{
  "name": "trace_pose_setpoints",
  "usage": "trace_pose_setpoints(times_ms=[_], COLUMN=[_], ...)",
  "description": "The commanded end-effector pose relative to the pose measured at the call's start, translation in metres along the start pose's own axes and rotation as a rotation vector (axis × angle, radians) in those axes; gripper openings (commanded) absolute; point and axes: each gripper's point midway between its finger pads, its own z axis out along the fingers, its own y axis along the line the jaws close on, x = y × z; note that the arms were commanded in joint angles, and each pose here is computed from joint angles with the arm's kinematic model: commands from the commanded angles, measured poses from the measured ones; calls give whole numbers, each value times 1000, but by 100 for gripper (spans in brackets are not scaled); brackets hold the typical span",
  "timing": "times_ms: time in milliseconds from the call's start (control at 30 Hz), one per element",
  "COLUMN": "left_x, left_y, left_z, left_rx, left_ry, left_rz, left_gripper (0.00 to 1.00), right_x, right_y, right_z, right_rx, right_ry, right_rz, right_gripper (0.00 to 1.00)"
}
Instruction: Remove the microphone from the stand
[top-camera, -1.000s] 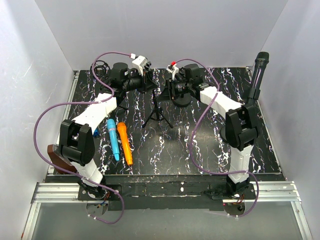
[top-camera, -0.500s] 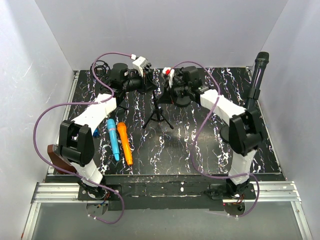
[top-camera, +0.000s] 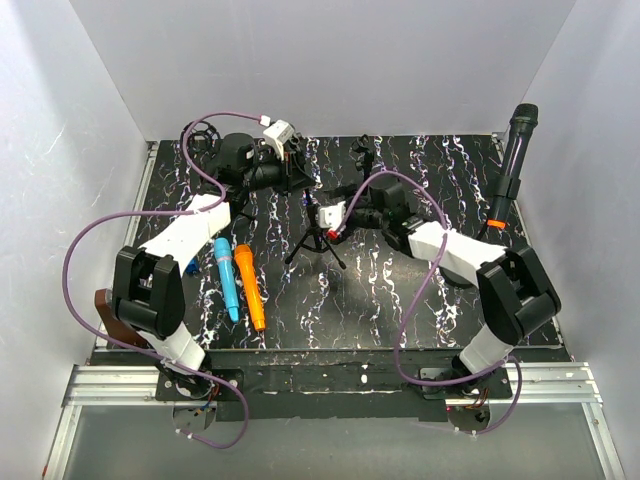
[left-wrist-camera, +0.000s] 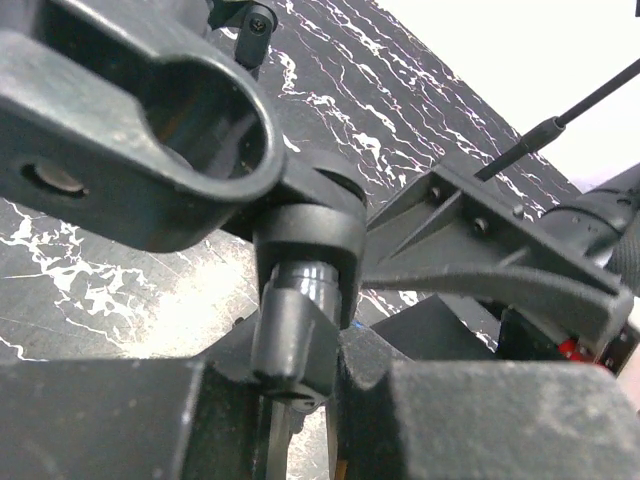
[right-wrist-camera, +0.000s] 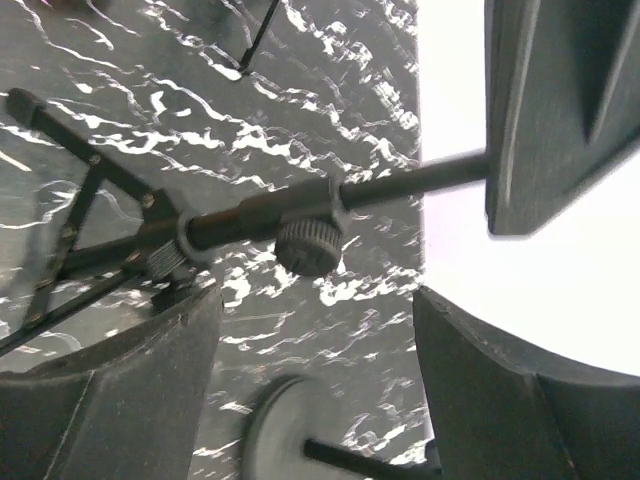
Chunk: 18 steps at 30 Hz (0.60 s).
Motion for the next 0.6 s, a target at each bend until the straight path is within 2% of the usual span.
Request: trace_pose_setpoints(times_ms=[0,233,300,400,567], left_x=[21,22,23,24,20], left_y=[-15,-15,-14,-14,-15], left_z=[-5,-6,-6,-7,-7], left_rx=[20,14,9,7,5], left_ry=[63,43,42,43,37], left_rz=[-58,-68,-71,-72,-67], left_gripper=[0,0,0,0,0], right_x=[-27,-49,-51,-49,-41], right_y=[-17,-21,-29,-34,-30], right_z=[-35,-43,-37,-25,-12], right_rx=[-25,-152,-174,-187,-186], right_ry=[-26,-20,-24,-29,-15], right_rz=[238,1019,1179,1345,1477], right_gripper=[83,79,78,77,77])
